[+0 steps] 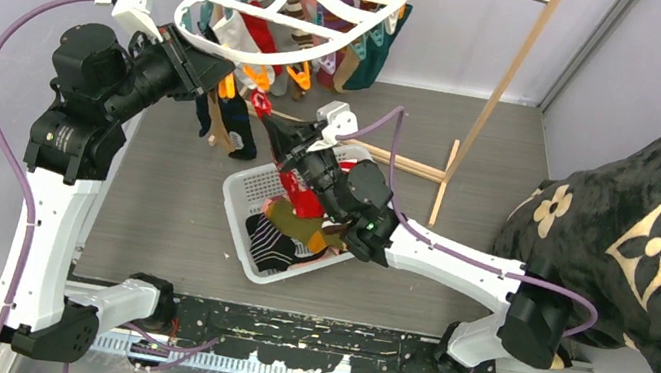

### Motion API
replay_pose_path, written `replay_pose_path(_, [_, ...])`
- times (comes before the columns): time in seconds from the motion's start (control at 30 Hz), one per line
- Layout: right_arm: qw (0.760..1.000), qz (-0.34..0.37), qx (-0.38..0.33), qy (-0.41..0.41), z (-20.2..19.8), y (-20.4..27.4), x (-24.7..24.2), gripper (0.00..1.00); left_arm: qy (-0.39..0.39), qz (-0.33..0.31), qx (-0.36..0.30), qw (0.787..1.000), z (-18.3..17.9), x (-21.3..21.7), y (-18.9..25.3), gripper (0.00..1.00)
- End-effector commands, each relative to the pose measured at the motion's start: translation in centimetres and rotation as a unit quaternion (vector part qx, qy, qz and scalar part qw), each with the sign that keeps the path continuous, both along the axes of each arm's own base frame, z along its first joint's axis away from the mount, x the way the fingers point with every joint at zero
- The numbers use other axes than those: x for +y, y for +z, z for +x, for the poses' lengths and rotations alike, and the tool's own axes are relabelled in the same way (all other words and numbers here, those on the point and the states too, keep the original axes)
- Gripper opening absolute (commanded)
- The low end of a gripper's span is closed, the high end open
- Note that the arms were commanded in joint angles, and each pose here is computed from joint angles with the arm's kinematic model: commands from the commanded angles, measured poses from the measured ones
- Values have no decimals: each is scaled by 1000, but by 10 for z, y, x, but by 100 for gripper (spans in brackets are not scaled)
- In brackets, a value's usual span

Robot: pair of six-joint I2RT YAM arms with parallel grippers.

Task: Clip the socks to the hanger
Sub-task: Clamp the sock onto the hanger.

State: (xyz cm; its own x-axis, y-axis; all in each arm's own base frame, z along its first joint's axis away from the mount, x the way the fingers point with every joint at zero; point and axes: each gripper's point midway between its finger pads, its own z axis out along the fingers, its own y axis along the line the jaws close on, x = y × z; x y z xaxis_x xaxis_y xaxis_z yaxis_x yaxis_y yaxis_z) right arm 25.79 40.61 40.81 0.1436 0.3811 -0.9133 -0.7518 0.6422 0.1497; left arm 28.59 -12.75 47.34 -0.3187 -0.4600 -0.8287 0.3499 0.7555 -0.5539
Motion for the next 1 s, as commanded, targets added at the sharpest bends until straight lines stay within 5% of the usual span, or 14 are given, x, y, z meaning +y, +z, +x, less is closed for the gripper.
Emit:
replay_pose_path(0.0, [996,82,-29,19,-11,54,1,1,5,-14,-16,1000,-8,2,16,4])
replay_pose_path(0.97, [989,134,-46,37,-29,76,21,1,15,-26,-13,999,-5,4,20,3])
